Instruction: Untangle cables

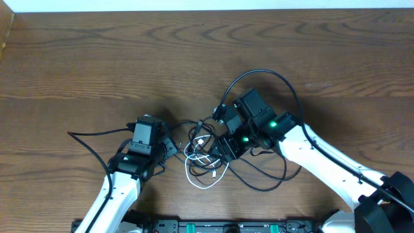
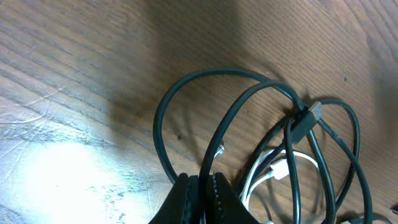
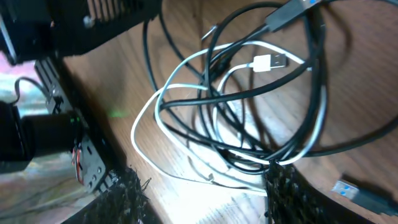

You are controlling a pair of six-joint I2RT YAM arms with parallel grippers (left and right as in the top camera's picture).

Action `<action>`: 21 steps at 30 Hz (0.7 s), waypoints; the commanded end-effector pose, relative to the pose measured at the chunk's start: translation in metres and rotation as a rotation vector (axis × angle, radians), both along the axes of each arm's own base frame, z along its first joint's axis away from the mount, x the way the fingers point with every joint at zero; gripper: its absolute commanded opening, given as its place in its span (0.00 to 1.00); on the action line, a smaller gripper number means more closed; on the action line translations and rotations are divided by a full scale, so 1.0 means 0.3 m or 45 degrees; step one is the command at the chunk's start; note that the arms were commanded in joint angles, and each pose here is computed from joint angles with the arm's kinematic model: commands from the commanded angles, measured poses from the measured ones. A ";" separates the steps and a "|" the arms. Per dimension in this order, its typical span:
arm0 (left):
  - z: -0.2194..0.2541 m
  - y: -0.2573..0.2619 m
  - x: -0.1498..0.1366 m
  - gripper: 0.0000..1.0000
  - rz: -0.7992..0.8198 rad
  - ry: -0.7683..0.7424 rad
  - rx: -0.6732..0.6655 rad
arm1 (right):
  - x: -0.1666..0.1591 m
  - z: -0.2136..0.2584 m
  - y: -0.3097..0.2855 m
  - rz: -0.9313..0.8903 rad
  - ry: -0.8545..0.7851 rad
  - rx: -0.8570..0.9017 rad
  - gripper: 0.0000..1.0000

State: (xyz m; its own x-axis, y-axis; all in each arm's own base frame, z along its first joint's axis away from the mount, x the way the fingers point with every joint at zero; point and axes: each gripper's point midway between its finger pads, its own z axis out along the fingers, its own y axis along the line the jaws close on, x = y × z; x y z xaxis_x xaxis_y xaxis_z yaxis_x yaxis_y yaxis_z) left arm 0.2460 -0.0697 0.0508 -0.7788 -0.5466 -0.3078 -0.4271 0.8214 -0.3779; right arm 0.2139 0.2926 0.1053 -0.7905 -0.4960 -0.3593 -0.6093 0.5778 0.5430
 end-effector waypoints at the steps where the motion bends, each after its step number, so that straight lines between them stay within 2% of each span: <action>1: 0.006 0.013 0.008 0.08 0.019 -0.008 0.018 | -0.050 0.022 0.030 0.126 -0.004 0.054 0.61; 5: 0.006 0.013 0.008 0.08 0.019 -0.008 0.018 | -0.097 0.009 0.043 0.228 -0.042 0.026 0.66; 8: 0.006 0.013 0.009 0.08 0.019 -0.008 0.018 | -0.073 -0.022 0.042 0.224 -0.170 -0.082 0.69; 15: 0.006 0.012 0.008 0.08 0.018 -0.007 0.017 | -0.079 -0.027 0.107 0.268 -0.347 -0.130 0.69; 18: 0.006 0.012 0.008 0.08 0.019 -0.007 0.016 | -0.081 -0.063 0.113 0.268 -0.395 -0.209 0.66; 20: 0.006 0.012 0.008 0.08 0.018 -0.007 0.017 | -0.103 -0.093 0.128 0.294 -0.382 -0.229 0.62; 21: 0.006 0.012 0.008 0.08 0.018 -0.007 0.017 | -0.115 -0.109 0.135 0.292 -0.362 -0.238 0.57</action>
State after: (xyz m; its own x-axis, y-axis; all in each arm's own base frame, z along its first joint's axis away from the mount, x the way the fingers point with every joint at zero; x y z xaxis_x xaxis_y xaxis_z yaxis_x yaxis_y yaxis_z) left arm 0.2460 -0.0696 0.0508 -0.7787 -0.5466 -0.3081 -0.4273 0.8215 -0.3776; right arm 0.1791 0.3304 0.0883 -0.5378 -0.7028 -0.4657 -0.8428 0.4604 0.2787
